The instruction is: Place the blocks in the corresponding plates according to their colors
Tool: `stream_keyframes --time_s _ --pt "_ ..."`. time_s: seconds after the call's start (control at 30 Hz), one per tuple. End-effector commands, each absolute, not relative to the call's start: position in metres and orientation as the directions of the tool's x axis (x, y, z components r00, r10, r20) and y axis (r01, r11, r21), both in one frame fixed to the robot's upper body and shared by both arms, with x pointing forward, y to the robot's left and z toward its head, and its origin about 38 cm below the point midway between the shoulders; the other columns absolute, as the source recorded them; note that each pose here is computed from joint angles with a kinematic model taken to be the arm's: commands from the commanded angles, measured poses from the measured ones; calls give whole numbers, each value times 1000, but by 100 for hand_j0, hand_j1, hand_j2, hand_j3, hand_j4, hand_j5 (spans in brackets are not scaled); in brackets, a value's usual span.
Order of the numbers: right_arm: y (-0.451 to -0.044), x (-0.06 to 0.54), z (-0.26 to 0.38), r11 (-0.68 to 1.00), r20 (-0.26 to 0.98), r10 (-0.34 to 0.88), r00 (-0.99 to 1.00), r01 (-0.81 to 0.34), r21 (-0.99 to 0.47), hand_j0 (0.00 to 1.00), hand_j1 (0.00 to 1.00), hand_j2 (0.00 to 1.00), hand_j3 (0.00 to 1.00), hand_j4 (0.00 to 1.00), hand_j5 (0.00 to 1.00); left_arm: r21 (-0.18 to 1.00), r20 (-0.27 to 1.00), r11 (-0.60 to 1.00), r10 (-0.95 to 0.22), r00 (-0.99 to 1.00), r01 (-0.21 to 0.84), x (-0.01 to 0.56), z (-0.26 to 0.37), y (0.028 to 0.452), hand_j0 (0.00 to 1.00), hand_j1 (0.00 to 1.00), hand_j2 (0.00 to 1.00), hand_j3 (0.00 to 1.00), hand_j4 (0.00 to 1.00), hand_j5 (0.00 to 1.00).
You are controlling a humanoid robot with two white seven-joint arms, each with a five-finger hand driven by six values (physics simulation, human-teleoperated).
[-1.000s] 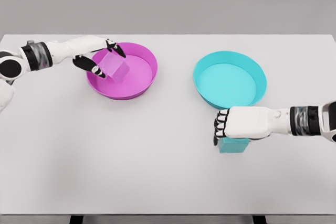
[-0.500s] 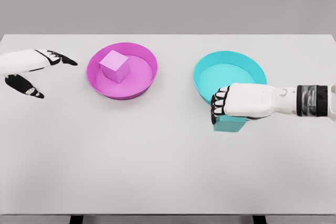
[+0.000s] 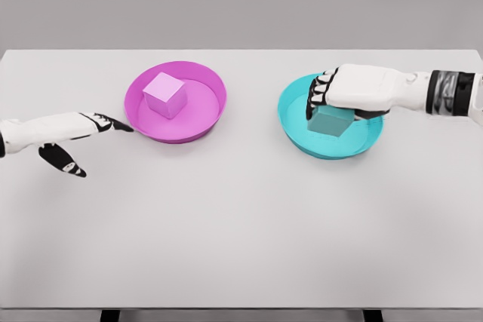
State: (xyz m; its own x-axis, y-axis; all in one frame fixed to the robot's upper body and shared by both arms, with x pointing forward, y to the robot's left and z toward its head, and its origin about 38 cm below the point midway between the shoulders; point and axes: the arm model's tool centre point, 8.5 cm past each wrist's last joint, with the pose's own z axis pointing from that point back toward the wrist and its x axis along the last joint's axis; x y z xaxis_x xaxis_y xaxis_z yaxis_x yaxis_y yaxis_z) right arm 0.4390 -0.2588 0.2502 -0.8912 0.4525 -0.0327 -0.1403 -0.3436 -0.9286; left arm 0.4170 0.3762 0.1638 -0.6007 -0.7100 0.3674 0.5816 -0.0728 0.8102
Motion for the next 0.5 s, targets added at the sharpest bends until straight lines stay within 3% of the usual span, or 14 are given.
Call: stream_keyframes --time_s 0.0,0.17,0.3,0.33,0.4,0.47 --pt "-261 455 237 -323 3 497 -868 -188 -928 56 56 56 56 56 56 811 374 -56 -715 -591 582 419 164 378 100 100 100 100 100 100" --pt "-265 476 223 -323 24 550 -835 -239 -916 59 59 59 59 59 59 813 372 -50 -722 -584 580 418 166 384 100 100 100 100 100 100" --pt "-276 483 216 -349 4 581 -814 -253 -902 67 67 67 67 67 67 814 371 -47 -724 -582 579 418 167 385 100 100 100 100 100 100" --pt "-280 486 216 -351 0 592 -806 -257 -901 70 70 70 70 70 70 814 371 -47 -724 -582 579 418 167 385 100 100 100 100 100 100" --pt "-281 485 215 -350 2 593 -805 -259 -900 100 100 100 100 100 100 814 370 -45 -728 -577 579 418 168 387 100 100 100 100 100 100" --pt "-279 485 215 -350 3 590 -808 -258 -901 100 100 100 100 100 100 812 373 -38 -734 -568 582 419 167 390 100 100 100 100 100 100"
